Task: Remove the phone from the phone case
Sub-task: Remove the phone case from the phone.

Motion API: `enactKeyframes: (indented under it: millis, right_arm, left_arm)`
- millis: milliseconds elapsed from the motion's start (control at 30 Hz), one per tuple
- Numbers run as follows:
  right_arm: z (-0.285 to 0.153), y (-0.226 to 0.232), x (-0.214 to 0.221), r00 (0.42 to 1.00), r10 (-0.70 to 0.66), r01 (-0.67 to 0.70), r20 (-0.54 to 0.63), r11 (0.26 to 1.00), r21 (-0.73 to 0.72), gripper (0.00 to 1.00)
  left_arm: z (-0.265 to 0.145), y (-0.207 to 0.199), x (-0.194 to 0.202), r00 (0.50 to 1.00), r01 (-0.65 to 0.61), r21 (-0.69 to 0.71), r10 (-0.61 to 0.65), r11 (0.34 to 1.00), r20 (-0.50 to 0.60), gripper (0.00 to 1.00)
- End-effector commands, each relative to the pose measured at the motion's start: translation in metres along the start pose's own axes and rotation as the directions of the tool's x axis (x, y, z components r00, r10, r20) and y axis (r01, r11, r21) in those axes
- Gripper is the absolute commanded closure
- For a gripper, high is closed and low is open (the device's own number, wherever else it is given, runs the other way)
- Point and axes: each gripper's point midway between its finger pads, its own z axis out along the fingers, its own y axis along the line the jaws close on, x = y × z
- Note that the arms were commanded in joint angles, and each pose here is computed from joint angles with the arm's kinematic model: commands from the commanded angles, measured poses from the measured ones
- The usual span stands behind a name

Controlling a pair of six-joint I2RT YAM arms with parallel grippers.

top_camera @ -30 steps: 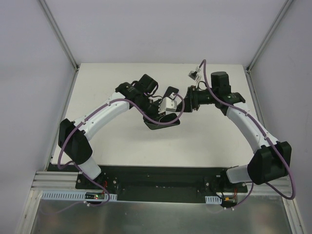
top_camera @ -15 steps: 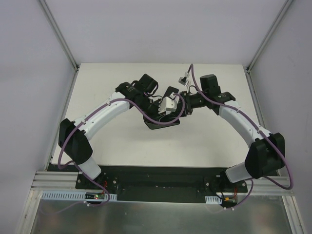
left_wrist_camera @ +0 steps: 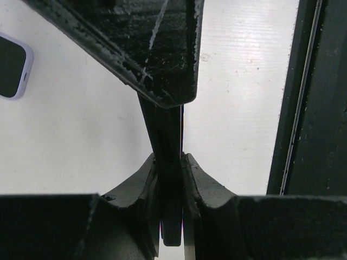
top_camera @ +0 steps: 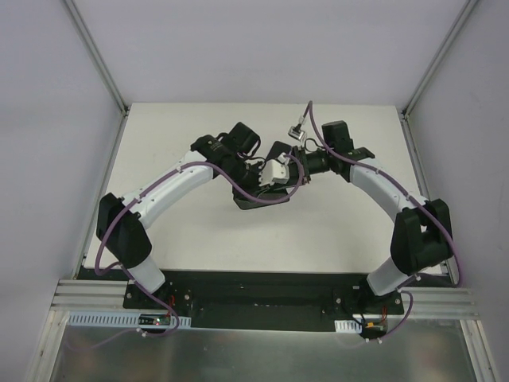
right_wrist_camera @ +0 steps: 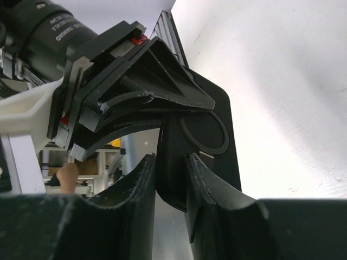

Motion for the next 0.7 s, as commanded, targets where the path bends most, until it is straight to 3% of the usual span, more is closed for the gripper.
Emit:
enactKeyframes:
  millis: [0, 433, 667]
  right_arm:
    - [0.000, -0.015, -0.025, 0.995, 0.079, -0.082, 0.058, 0.996, 0.045, 0.89]
    - [0.002, -0.054, -0.033, 0.976, 0.206, -0.214, 0.072, 0.968, 0.127, 0.99]
    - [0.002, -0.059, -0.023, 0.989, 0.141, -0.144, 0.033, 0.981, 0.133, 1.00]
  left_arm:
    - [-0.016, -0.001, -0.044, 0.991, -0.090, -0.047, 0.094, 0.995, 0.099, 1.00]
    - [-0.025, -0.012, -0.067, 0.985, -0.096, -0.019, 0.097, 0.995, 0.141, 1.00]
    - [-0.039, -0.026, -0.085, 0.975, -0.067, 0.046, 0.056, 0.997, 0.215, 1.00]
